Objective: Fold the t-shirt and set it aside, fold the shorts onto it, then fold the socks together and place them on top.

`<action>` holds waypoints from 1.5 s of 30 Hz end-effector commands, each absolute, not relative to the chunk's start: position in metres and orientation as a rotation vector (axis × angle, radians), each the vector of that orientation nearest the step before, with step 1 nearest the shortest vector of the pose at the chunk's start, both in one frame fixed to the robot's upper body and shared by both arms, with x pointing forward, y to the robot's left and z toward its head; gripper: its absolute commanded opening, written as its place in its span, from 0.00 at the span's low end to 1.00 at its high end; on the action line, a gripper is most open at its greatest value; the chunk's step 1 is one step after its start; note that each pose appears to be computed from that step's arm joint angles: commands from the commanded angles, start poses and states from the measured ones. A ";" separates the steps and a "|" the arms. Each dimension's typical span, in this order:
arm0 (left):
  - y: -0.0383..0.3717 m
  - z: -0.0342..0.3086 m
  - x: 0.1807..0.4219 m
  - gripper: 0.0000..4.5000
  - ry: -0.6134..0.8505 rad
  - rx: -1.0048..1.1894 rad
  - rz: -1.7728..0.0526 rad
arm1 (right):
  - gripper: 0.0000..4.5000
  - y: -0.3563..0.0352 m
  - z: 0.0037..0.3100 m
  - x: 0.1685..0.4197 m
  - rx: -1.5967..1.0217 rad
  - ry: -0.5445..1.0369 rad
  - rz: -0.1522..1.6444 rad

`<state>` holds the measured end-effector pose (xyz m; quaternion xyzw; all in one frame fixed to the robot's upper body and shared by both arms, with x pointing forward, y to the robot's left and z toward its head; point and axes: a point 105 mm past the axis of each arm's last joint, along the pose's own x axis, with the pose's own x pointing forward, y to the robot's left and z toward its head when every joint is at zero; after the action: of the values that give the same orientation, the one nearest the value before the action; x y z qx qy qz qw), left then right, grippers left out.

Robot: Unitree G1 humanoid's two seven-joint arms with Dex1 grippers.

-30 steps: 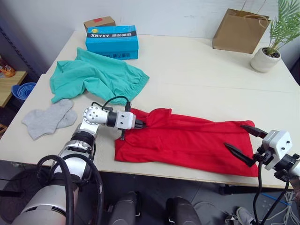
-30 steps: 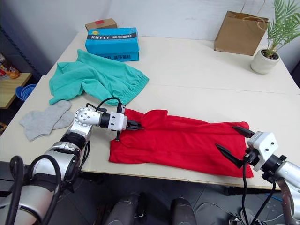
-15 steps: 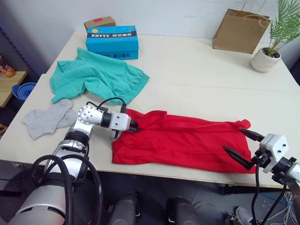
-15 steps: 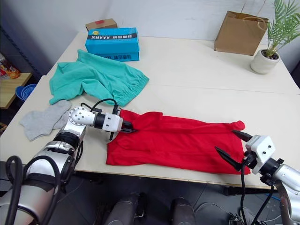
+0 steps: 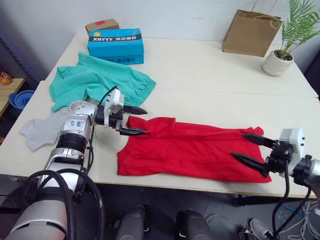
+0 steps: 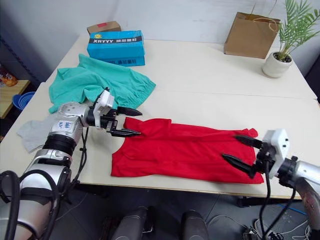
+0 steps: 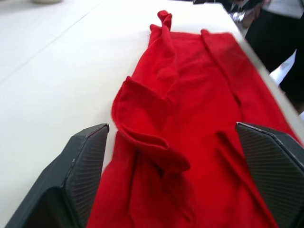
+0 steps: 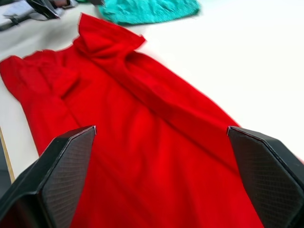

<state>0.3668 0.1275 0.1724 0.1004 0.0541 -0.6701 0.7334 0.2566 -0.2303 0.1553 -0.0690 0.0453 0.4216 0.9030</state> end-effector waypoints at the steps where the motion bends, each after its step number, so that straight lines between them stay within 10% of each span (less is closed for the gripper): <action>1: 0.119 0.184 0.358 0.98 0.222 0.132 -1.473 | 1.00 -0.224 0.173 0.260 -0.192 0.028 0.897; 11: 0.102 0.154 0.369 0.87 0.317 0.305 -1.185 | 1.00 -0.210 0.186 0.261 -0.292 -0.082 0.924; 23: 0.109 0.163 0.365 0.04 0.189 0.371 -1.250 | 1.00 -0.211 0.174 0.254 -0.295 -0.033 0.922; 45: 0.134 0.135 0.320 0.04 -0.260 1.036 -1.653 | 1.00 -0.214 0.157 0.245 -0.301 0.055 0.900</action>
<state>0.3250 0.1294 0.1347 0.4166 -0.1082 -0.6890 0.5831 0.2478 -0.2130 0.1504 -0.1291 0.0319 0.4334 0.8913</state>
